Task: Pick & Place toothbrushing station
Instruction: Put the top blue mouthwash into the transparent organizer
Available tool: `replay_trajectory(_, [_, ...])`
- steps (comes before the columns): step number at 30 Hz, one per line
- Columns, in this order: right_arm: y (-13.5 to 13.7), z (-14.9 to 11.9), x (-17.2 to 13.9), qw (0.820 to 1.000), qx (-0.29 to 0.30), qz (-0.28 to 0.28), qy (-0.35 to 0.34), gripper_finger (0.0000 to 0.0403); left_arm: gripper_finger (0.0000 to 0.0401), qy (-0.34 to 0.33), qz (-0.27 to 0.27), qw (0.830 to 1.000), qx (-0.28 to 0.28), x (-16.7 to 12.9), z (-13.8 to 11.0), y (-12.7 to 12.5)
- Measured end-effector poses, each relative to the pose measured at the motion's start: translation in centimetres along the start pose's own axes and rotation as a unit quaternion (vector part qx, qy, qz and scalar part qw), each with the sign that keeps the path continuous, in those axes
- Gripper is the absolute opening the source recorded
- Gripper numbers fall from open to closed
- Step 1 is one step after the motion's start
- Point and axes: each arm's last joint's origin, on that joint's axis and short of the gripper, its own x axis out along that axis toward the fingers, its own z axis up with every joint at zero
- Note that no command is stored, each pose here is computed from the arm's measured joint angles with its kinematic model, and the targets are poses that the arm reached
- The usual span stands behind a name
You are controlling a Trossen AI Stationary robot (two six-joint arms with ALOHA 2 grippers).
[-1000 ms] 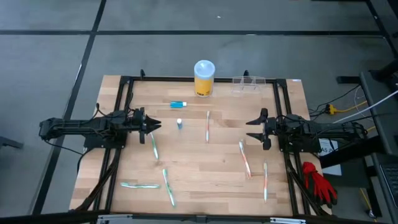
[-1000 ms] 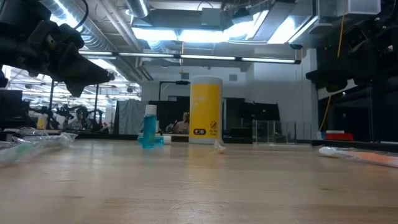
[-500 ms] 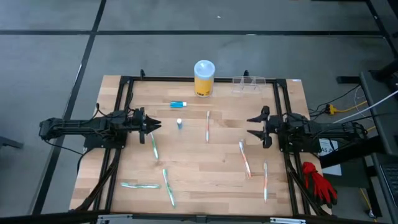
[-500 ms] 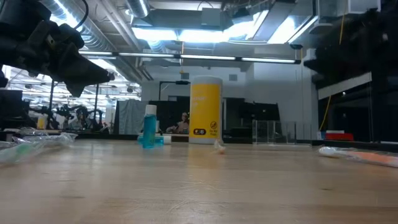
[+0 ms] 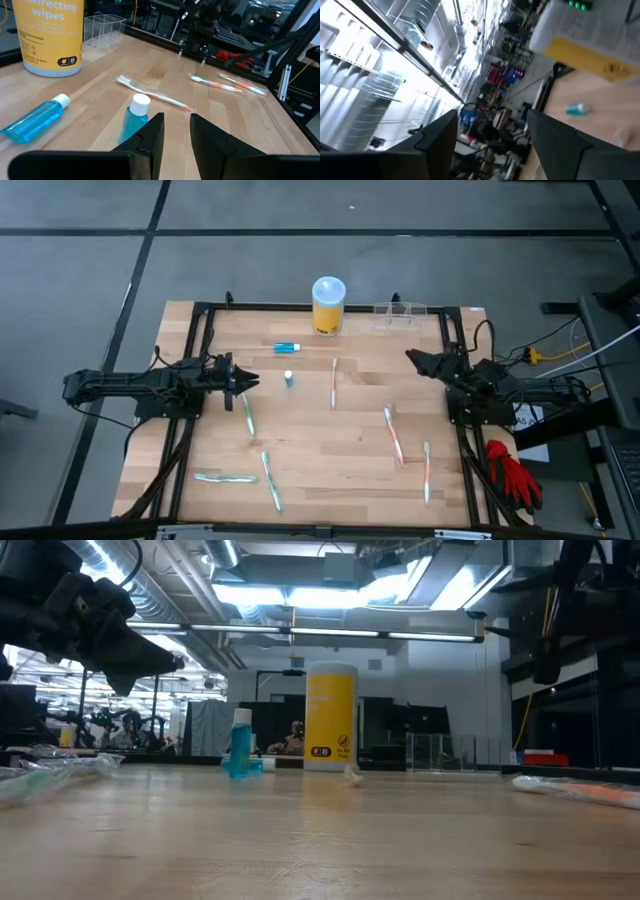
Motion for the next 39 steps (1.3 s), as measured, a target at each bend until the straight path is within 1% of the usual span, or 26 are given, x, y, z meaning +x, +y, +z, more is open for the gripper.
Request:
replay_trajectory(2, [0.2,0.0,0.0,1.0,0.011,0.009,0.003,0.0242,0.0088,0.0,0.0,1.0,0.0,0.0,0.0,0.0])
replay_trajectory(5, [0.3,-0.1,-0.1,1.0,0.004,0.015,0.005,0.0242,0.0088,-0.001,0.001,1.0,0.0,0.0,0.0,0.0])
replay_trajectory(7, [0.4,-0.2,-0.1,1.0,0.024,0.019,0.008,0.0242,0.0088,-0.014,0.0,1.0,-0.01,0.0,0.3,-0.1])
replay_trajectory(8, [0.5,-0.3,-0.1,0.999,0.038,0.022,0.011,0.0242,0.0088,-0.027,-0.005,0.999,-0.034,0.0,0.5,-0.1])
replay_trajectory(9, [0.6,-0.3,-0.1,0.998,0.054,0.027,0.013,0.0242,0.0088,-0.047,-0.016,0.996,-0.073,0.0,0.9,-0.3])
replay_trajectory(11, [1.0,-0.4,-0.1,0.996,0.075,0.042,0.015,0.0242,0.0088,-0.084,-0.043,0.982,-0.162,-0.2,1.7,-0.6])
replay_trajectory(12, [1.2,-0.4,-0.1,0.995,0.081,0.05,0.014,0.0242,0.0088,-0.101,-0.049,0.975,-0.193,-0.2,2.1,-0.6])
replay_trajectory(14, [1.8,-0.4,0.1,0.994,0.086,0.072,-0.004,0.0242,0.0088,-0.147,-0.044,0.962,-0.228,-0.4,2.8,-0.7])
replay_trajectory(15, [2.5,-0.3,0.2,0.993,0.08,0.085,-0.012,0.0242,0.0088,-0.169,-0.053,0.956,-0.236,-0.6,3.2,-0.8])
replay_trajectory(17, [4.1,0.0,0.8,0.992,0.056,0.114,-0.021,0.0242,0.0088,-0.221,-0.087,0.944,-0.228,-1.1,4.3,-1.1])
replay_trajectory(18, [5.1,0.1,1.2,0.991,0.036,0.129,-0.022,0.0242,0.0088,-0.256,-0.107,0.935,-0.22,-1.5,4.9,-1.4])
replay_trajectory(20, [7.4,0.3,2.1,0.986,-0.011,0.166,-0.02,0.0242,0.0088,-0.324,-0.139,0.914,-0.203,-2.4,6.1,-1.7])
replay_trajectory(22, [9.9,0.5,3.2,0.976,-0.067,0.208,-0.015,0.0242,0.0088,-0.389,-0.16,0.89,-0.177,-3.4,7.1,-2.0])
replay_trajectory(24, [12.4,0.8,4.3,0.962,-0.123,0.241,-0.021,0.0242,0.0088,-0.436,-0.165,0.872,-0.15,-4.3,8.0,-2.2])
replay_trajectory(27, [16.1,1.6,5.6,0.941,-0.182,0.283,-0.042,0.0242,0.0088,-0.473,-0.154,0.854,-0.153,-5.3,9.9,-2.6])
replay_trajectory(28, [17.4,1.9,5.9,0.932,-0.197,0.302,-0.044,0.0242,0.0088,-0.478,-0.152,0.852,-0.152,-5.6,10.7,-2.8])
replay_trajectory(29, [18.6,2.3,6.0,0.922,-0.211,0.323,-0.042,0.0242,0.0088,-0.477,-0.147,0.854,-0.146,-5.8,11.5,-3.1])
replay_trajectory(30, [19.9,2.7,6.1,0.912,-0.224,0.342,-0.036,0.0242,0.0088,-0.468,-0.141,0.862,-0.137,-5.9,12.3,-3.4])
replay_trajectory(32, [22.2,3.5,6.3,0.901,-0.253,0.351,-0.01,0.0242,0.0088,-0.446,-0.131,0.878,-0.112,-6.1,14.1,-4.1])
replay_trajectory(36, [26.2,5.6,6.1,0.896,-0.33,0.294,0.044,0.0242,0.0088,-0.406,-0.11,0.907,-0.028,-6.8,18.4,-5.7])
replay_trajectory(39, [28.0,7.2,5.5,0.899,-0.377,0.203,0.087,0.0242,0.0088,-0.363,-0.065,0.928,0.042,-7.4,21.6,-6.7])
